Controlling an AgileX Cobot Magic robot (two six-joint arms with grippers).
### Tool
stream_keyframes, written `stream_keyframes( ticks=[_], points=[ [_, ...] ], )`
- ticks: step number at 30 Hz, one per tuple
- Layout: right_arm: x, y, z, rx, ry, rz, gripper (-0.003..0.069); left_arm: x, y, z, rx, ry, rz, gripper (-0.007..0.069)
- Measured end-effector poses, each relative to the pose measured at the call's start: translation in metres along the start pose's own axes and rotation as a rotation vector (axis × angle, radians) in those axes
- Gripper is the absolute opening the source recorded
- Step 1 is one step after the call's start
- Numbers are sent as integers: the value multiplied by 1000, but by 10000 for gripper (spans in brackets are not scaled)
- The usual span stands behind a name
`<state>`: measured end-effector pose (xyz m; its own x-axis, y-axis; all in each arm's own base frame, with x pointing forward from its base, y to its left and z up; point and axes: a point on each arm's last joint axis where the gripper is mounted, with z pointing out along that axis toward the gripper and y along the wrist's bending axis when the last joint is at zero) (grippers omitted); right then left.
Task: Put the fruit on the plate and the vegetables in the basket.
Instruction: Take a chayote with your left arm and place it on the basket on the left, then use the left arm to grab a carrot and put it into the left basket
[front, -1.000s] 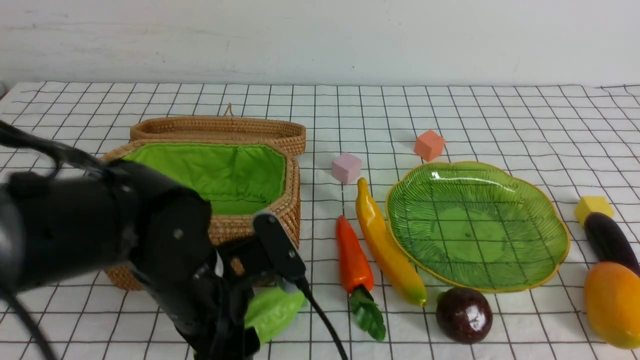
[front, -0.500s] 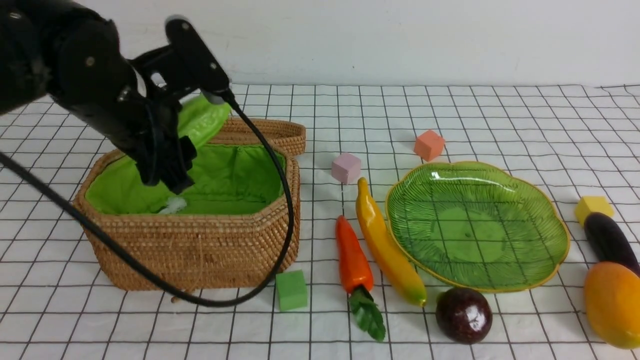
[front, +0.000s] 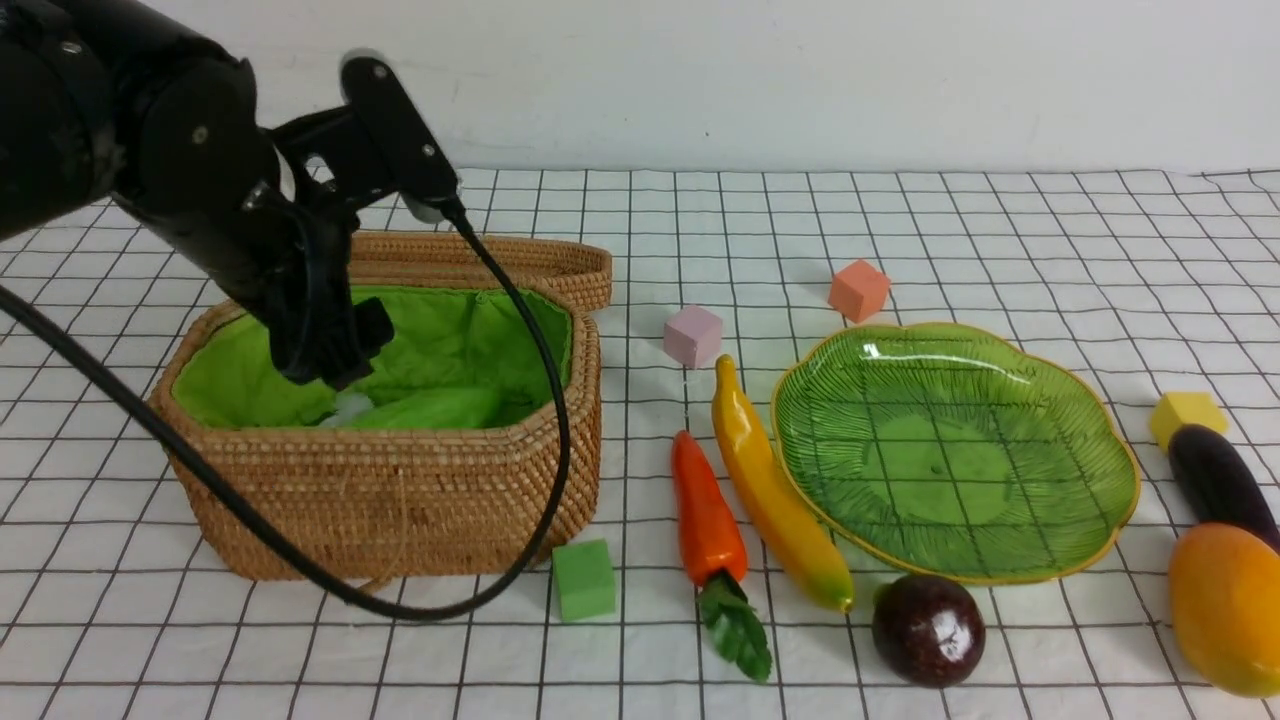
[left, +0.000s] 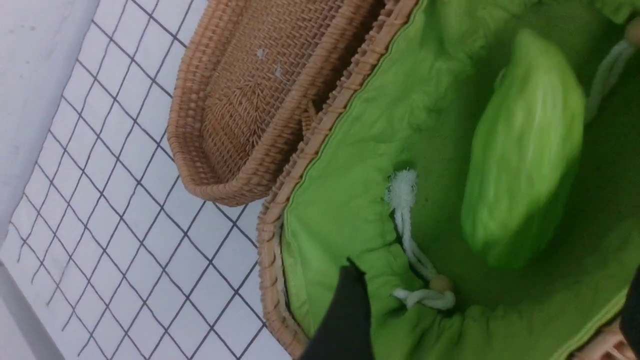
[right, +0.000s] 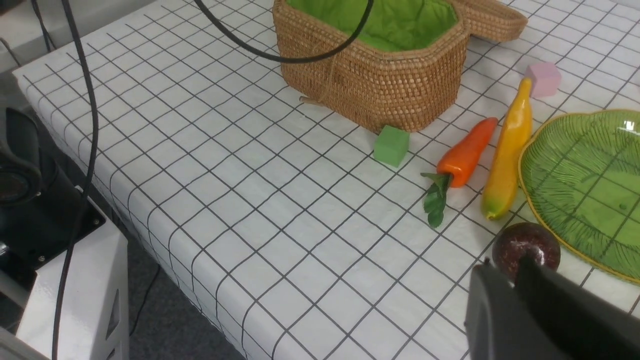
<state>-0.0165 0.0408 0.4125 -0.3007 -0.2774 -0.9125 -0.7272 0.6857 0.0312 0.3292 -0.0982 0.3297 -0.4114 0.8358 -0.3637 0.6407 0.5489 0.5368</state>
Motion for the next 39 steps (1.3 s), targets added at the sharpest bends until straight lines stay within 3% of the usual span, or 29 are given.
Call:
stream_keyframes(
  ticks=[3, 5, 8, 11, 12, 14, 18, 21, 22, 23, 27, 30, 34, 39],
  points=[
    [0, 0, 0, 1, 0, 0, 88, 0, -2, -17, 37, -38, -97, 634],
    [0, 0, 0, 1, 0, -1, 89, -3, -6, -29, 111, -85, -242, 573],
    [0, 0, 0, 1, 0, -1, 90, -11, -18, -43, 225, -139, -449, 412],
    [0, -1, 0, 11, 4, 13, 90, -30, -54, -55, 391, -113, -534, 95],
    [0, -1, 0, 17, 6, 29, 90, -36, -68, -57, 430, -87, -527, 33],
    [2, -4, 0, 46, 16, 66, 90, -48, -96, -57, 494, -34, -514, -13],
    [4, -11, -1, 128, 40, 122, 91, -73, -147, -45, 565, 64, -484, -8],
    [5, -14, -2, 164, 49, 138, 95, -90, -168, -27, 573, 130, -491, 55],
    [6, -15, -2, 172, 50, 142, 97, -99, -178, -8, 565, 183, -506, 134],
    [6, -15, -2, 173, 51, 141, 97, -102, -178, -7, 566, 187, -511, 144],
    [6, -15, -2, 174, 51, 141, 101, -122, -186, 34, 486, 241, -571, 365],
    [6, -15, -2, 175, 51, 141, 105, -134, -188, 58, 410, 240, -600, 466],
    [6, -15, -2, 176, 52, 132, 109, -139, -190, 83, 311, 242, -586, 494],
    [6, -15, -2, 176, 52, 132, 111, -137, -199, 111, 262, 247, -559, 498]
  ],
)
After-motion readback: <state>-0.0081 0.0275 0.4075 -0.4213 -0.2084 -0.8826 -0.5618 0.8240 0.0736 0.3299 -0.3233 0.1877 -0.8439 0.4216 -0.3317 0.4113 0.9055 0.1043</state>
